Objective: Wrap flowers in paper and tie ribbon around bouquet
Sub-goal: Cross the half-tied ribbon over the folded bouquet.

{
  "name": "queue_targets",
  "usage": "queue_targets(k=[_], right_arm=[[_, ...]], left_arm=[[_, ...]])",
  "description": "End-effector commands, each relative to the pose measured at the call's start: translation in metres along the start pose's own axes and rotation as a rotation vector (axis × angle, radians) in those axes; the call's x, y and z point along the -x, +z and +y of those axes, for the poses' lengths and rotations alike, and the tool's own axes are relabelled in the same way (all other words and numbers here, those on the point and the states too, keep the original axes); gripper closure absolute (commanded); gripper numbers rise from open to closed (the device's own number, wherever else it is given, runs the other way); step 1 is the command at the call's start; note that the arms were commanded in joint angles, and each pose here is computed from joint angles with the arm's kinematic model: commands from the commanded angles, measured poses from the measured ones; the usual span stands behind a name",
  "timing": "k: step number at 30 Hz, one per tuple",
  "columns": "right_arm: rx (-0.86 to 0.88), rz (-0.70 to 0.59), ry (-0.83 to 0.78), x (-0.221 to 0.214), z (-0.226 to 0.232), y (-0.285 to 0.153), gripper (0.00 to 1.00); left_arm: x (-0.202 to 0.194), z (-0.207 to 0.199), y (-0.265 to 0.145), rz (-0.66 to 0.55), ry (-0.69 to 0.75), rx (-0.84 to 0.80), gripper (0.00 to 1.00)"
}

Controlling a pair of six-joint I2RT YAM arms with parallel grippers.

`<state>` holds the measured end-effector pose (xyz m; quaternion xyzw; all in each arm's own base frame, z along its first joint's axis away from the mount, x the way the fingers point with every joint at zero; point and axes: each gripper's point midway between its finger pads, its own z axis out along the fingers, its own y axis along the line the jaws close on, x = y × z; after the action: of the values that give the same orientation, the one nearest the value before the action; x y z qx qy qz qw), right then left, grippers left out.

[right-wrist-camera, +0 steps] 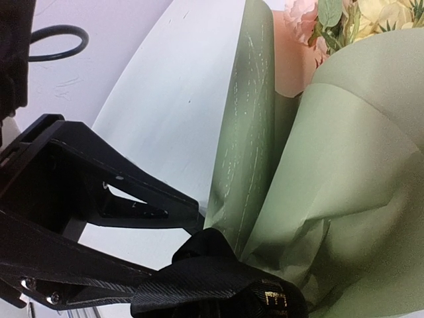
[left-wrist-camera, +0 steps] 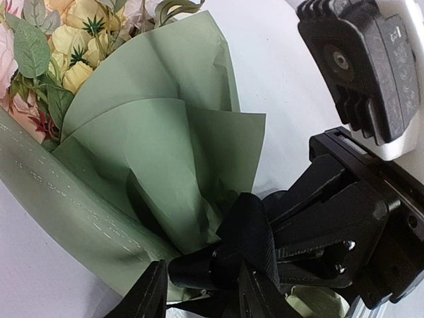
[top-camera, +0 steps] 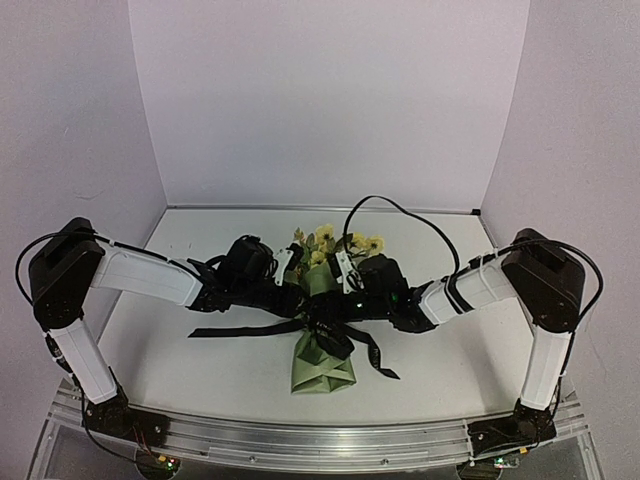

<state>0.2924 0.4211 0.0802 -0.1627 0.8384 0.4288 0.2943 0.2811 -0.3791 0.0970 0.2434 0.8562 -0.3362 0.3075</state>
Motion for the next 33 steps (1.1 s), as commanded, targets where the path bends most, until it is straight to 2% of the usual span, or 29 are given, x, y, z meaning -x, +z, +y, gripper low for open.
queue_targets(k=[1,14,23,29,33], right_arm=[[0.087,-0.107,-0.050,0.040,0.035,-0.013,1.00],[0.148,-0.085,-0.007,0.043,0.037,-0.007,1.00],[0.204,-0.052,0.018,0.042,0.044,-0.004,1.00],[0.219,-0.038,0.034,0.042,0.046,-0.002,1.00],[0.221,-0.038,0.039,0.042,0.047,-0.001,1.00]], left_arm=[[0.017,-0.011,-0.009,-0.039,0.023,-0.026,0.60],[0.010,-0.018,-0.009,-0.032,0.077,-0.103,0.60],[0.008,-0.014,-0.009,-0.033,0.107,-0.106,0.64],[0.008,-0.010,-0.007,-0.025,0.110,-0.099,0.76],[0.007,-0.009,-0.006,-0.020,0.111,-0.095,0.93]])
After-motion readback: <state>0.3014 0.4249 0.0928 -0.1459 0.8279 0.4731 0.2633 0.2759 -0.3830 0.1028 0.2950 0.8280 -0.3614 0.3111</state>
